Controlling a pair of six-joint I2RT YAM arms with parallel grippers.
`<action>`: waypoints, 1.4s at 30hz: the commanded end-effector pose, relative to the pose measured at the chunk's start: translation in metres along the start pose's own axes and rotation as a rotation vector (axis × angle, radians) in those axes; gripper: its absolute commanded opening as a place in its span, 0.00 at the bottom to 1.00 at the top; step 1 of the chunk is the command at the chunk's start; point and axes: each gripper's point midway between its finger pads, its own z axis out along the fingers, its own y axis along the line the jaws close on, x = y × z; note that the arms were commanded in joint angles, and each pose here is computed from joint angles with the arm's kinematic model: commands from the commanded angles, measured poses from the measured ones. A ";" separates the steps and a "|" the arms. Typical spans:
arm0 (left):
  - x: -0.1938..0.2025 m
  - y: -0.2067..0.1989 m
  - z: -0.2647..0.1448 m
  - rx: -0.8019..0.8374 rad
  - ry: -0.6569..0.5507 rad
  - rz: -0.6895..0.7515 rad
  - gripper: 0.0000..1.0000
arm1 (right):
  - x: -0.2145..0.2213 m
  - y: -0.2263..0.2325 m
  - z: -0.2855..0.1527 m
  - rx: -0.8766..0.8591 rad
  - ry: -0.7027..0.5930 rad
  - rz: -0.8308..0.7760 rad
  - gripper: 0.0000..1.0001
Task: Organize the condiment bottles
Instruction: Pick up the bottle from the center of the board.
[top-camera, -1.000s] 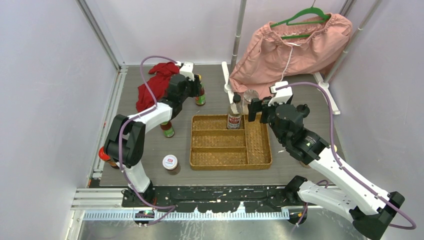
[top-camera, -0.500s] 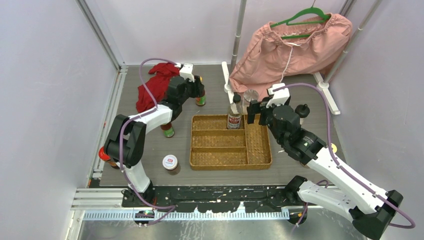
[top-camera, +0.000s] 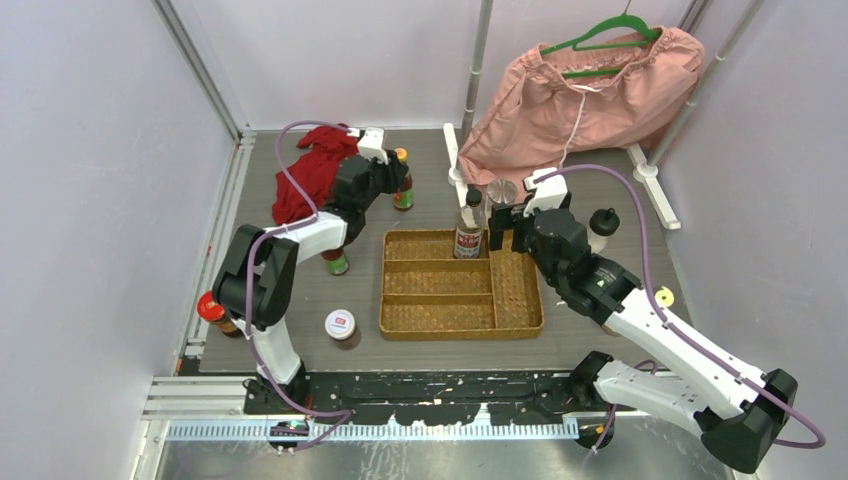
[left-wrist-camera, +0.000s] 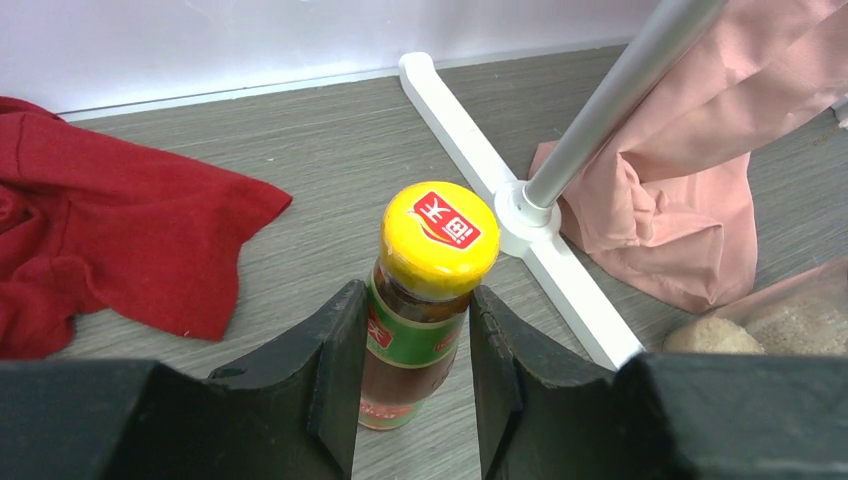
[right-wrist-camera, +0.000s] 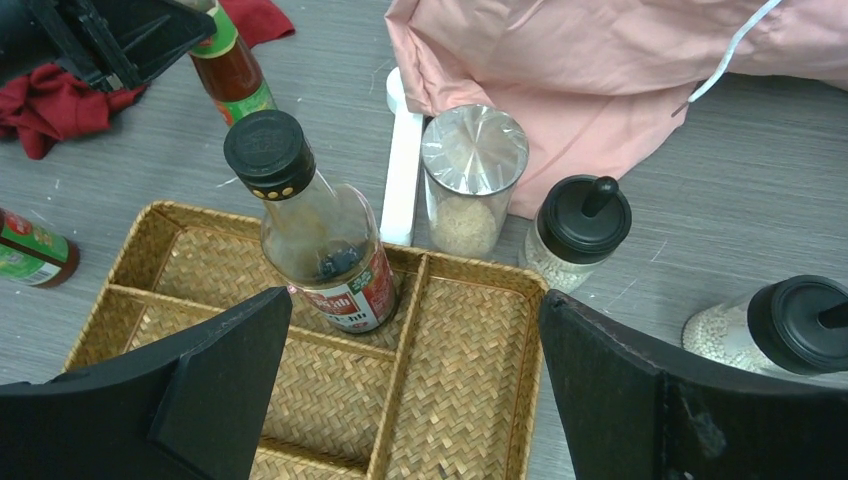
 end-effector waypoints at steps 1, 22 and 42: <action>-0.022 -0.004 0.006 0.030 -0.099 -0.012 0.35 | -0.004 0.004 0.003 -0.011 -0.012 0.018 1.00; -0.081 -0.013 -0.030 0.035 -0.197 0.020 0.34 | 0.000 0.007 0.006 -0.021 0.003 0.022 1.00; -0.055 -0.018 -0.038 0.075 -0.152 0.011 0.65 | 0.009 0.013 0.013 -0.035 0.025 0.019 1.00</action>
